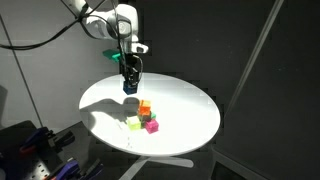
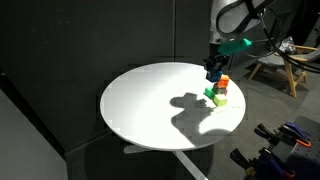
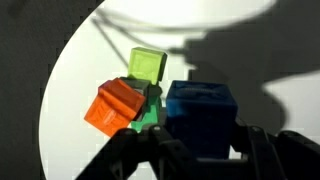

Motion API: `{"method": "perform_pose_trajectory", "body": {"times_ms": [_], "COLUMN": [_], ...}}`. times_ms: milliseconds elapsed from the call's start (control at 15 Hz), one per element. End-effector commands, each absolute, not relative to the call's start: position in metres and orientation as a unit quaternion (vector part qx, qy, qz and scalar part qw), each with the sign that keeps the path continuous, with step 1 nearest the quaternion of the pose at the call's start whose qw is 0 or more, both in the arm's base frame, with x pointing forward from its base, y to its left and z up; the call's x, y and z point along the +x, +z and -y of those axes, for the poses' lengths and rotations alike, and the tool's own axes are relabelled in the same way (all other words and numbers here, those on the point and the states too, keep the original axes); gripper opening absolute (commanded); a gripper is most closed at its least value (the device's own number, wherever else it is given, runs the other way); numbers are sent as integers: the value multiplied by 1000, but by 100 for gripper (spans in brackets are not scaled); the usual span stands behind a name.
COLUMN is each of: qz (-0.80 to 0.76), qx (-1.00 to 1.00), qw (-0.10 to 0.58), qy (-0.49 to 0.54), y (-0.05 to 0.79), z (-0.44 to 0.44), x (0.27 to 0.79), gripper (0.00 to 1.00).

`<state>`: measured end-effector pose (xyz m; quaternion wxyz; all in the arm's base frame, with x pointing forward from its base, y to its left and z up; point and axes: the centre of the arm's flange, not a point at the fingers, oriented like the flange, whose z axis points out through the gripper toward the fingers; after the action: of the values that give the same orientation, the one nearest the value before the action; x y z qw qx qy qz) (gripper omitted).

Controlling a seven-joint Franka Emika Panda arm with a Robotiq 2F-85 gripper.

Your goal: Put the blue building block on the table

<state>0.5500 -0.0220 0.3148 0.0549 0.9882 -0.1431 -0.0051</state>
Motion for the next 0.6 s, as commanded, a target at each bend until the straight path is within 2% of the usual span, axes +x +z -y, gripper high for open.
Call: {"method": "perform_pose_trajectory", "body": {"times_ms": [0,533], "qz": [123,104], "qx": [990,992], "qw": [64,72], "qy": [4,3], "y": [298,261], "z": [18,13], "x": [550,550], "gripper": [31,31]}}
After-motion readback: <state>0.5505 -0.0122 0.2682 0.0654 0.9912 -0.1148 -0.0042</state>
